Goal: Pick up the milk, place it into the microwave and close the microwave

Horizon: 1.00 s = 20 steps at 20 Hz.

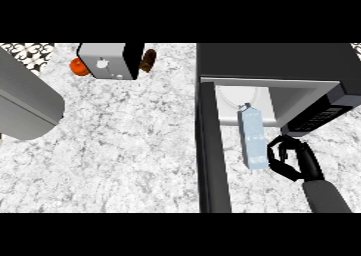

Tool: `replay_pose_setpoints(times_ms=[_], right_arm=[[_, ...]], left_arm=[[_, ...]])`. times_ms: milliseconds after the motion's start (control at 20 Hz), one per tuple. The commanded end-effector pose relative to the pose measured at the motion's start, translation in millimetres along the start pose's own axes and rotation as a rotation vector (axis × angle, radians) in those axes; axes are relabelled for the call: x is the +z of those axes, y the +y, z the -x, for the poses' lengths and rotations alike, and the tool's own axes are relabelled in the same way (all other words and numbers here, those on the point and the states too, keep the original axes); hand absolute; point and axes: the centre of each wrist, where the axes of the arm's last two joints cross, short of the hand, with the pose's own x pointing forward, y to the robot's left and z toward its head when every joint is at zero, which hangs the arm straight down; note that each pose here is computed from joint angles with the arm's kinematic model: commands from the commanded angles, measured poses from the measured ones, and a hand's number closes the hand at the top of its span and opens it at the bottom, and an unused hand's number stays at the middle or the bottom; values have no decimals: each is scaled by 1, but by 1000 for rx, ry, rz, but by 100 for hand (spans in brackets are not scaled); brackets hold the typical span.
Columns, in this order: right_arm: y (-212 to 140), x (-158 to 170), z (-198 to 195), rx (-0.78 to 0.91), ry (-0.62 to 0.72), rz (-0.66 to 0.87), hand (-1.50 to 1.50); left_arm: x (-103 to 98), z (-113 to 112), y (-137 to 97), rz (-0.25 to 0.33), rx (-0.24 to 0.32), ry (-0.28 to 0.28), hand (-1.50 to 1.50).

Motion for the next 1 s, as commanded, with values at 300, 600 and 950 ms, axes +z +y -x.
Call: replay_pose_setpoints(times_ms=[300, 600, 950], right_arm=[[33, -43, -26, -209, -214, -108, 150], [9, -76, -53, -110, -254, -27, 150], [0, -126, -98, -64, -186, 11, 150]], left_arm=[[10, 5, 15, -13, 4, 4, -150], [4, -6, 21, -48, -14, 1, -150], [6, 6, 25, -45, -10, 13, -150]])
